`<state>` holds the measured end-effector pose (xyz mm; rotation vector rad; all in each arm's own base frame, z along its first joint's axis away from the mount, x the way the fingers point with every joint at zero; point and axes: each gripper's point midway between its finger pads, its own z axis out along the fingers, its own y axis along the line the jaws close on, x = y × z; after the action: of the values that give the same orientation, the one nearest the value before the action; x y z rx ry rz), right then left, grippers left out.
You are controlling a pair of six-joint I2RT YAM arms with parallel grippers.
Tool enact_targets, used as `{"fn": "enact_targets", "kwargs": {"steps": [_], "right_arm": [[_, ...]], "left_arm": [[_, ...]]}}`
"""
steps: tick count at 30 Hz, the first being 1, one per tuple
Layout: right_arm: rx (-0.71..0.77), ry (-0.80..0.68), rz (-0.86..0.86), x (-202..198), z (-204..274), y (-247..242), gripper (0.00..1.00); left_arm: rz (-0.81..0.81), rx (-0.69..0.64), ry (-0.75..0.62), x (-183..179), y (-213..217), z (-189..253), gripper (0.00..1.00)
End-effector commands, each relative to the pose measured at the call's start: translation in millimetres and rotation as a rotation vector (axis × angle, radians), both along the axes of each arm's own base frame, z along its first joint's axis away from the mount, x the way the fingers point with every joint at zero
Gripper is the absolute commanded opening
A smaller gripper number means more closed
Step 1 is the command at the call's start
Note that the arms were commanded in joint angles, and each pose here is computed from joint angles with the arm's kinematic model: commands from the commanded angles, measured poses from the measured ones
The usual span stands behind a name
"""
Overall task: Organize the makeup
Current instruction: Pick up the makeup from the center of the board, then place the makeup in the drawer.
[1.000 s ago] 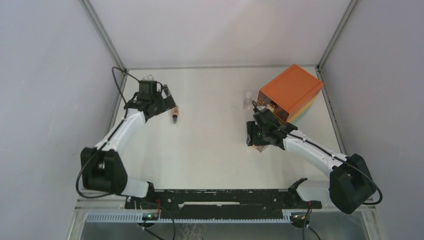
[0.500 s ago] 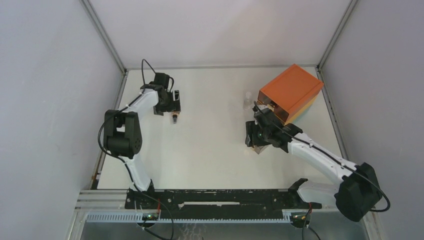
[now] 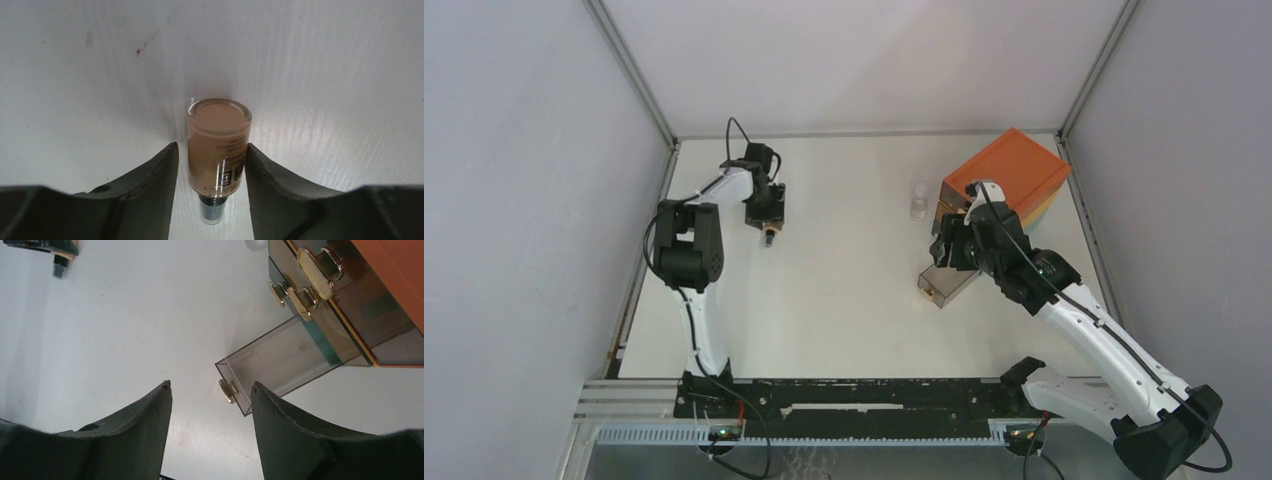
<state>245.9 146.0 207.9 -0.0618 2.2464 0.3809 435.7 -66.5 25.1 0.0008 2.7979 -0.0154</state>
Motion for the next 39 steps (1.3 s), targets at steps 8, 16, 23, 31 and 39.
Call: {"fn": "enact_targets", "kwargs": {"steps": [8, 16, 23, 31, 39], "right_arm": [[0.010, -0.065, -0.072, 4, 23, -23, 0.67], [0.026, -0.097, -0.212, 8, 36, -54, 0.66], [0.056, -0.175, -0.336, 2, 56, -85, 0.66], [0.049, -0.234, -0.414, -21, 73, -112, 0.66], [0.033, -0.233, -0.431, -26, 73, -120, 0.66]], "left_arm": [[-0.104, -0.044, -0.112, 15, -23, 61, 0.22], [-0.388, -0.274, -0.269, -57, -155, 165, 0.24], [-0.700, -0.423, -0.288, -134, -306, 187, 0.24], [-0.824, -0.432, -0.267, -154, -388, 166, 0.24], [-0.883, -0.445, -0.254, -166, -419, 147, 0.24]]}}
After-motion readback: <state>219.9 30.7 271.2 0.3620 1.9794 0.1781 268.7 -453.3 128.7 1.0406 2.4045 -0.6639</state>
